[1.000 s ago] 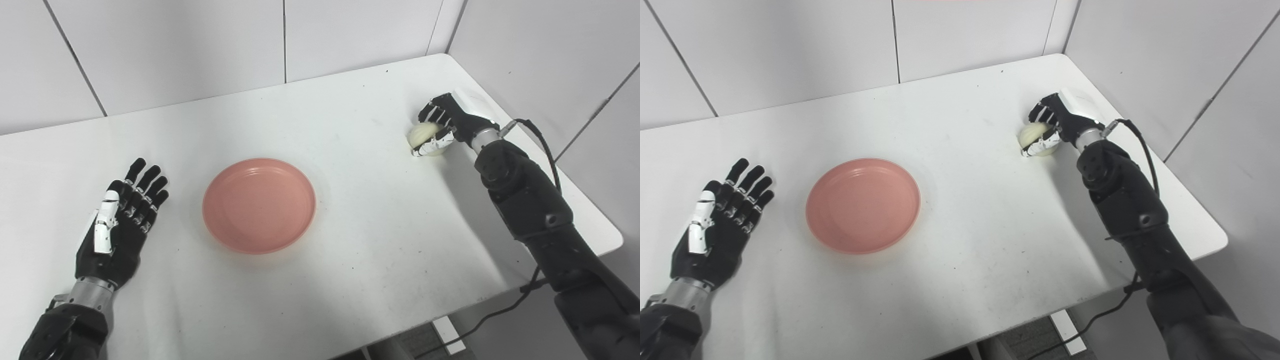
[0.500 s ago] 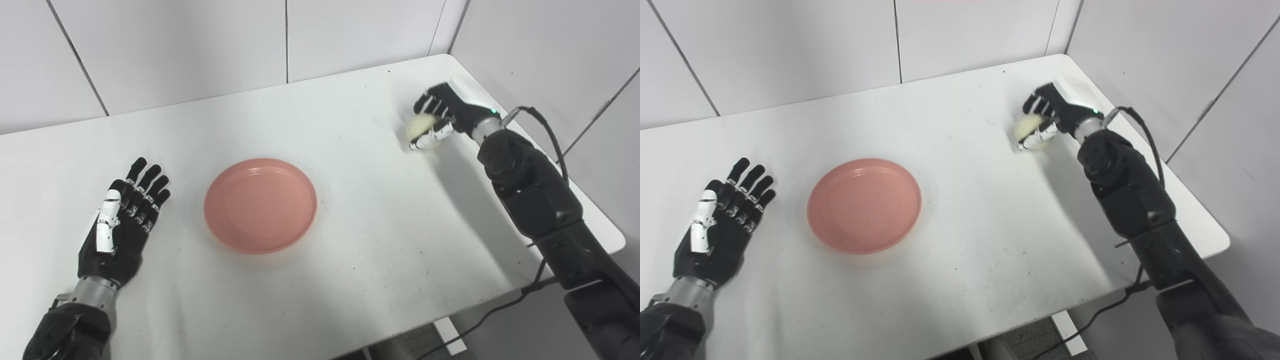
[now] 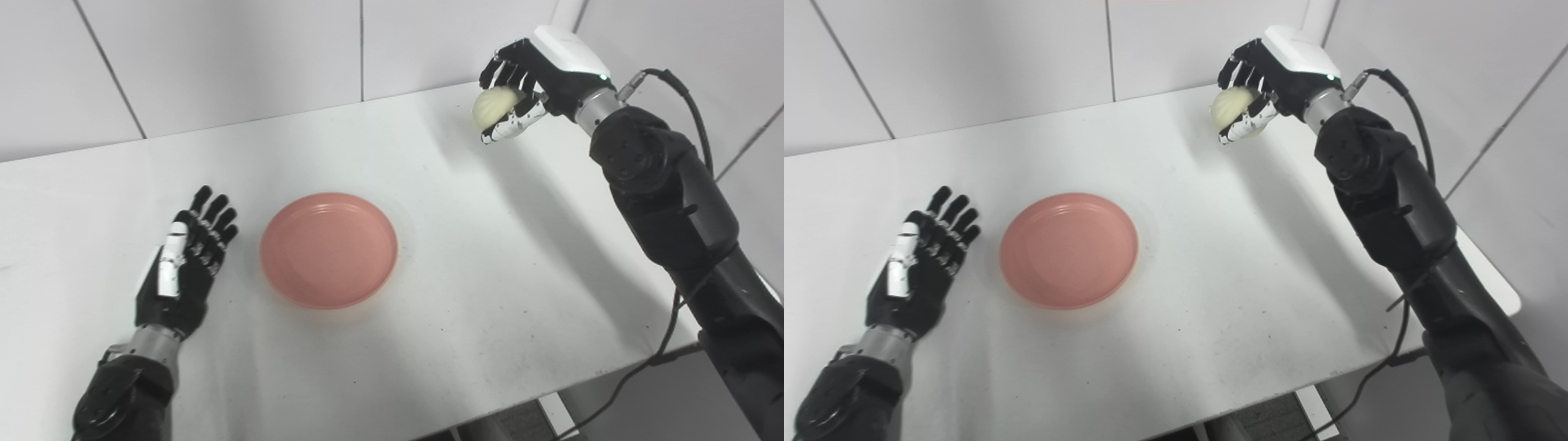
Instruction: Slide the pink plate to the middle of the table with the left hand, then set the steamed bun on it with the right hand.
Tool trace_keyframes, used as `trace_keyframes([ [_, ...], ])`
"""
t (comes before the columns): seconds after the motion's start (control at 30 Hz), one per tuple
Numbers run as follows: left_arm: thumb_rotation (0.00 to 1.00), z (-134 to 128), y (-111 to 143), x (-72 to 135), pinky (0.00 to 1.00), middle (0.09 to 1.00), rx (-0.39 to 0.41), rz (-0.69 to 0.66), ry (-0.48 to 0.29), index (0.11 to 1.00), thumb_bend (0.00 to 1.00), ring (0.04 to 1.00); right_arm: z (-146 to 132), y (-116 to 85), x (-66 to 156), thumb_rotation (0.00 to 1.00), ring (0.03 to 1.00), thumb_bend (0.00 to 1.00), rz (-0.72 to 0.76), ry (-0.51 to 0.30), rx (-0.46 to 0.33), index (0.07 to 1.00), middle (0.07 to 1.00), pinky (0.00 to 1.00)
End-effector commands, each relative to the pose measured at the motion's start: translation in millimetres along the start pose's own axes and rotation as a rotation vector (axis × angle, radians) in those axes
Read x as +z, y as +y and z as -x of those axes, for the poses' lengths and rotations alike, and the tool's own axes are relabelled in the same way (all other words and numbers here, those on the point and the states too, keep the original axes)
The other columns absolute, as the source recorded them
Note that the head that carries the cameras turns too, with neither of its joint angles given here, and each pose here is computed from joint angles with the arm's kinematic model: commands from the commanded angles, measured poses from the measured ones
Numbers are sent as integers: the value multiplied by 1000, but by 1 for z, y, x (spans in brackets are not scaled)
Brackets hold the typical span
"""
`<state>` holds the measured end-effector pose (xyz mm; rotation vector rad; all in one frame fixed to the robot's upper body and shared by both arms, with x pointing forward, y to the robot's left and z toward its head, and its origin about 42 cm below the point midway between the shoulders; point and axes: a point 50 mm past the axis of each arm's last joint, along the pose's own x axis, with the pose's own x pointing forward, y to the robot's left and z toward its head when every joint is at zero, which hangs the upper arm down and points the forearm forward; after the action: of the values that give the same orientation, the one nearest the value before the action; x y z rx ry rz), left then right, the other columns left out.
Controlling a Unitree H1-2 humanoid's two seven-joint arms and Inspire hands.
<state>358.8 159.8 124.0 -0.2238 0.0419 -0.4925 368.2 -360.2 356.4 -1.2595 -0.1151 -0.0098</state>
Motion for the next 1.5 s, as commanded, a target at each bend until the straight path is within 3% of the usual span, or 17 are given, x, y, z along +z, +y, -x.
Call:
trace_keyframes([
  [0.0,1000,11,-2,-34,978,961,58,30,153,969,364,963,-6,-20,20,0,463,520,19,-84,-66,524,464,425],
  [0.33,1000,-2,-22,-42,986,975,67,35,168,986,383,968,-33,8,74,0,441,519,-40,-271,42,530,458,404],
  [0.83,1000,-12,-32,-45,973,955,67,19,167,959,397,943,-38,57,148,0,443,519,-135,-461,194,523,459,404],
  [1.1,1000,-12,-35,-42,981,970,62,29,162,974,393,962,-34,89,161,0,468,523,-107,-469,285,504,474,399],
  [1.47,1000,-12,-34,-39,970,962,62,21,161,968,395,951,-40,127,157,0,470,522,-109,-444,389,511,465,411],
])
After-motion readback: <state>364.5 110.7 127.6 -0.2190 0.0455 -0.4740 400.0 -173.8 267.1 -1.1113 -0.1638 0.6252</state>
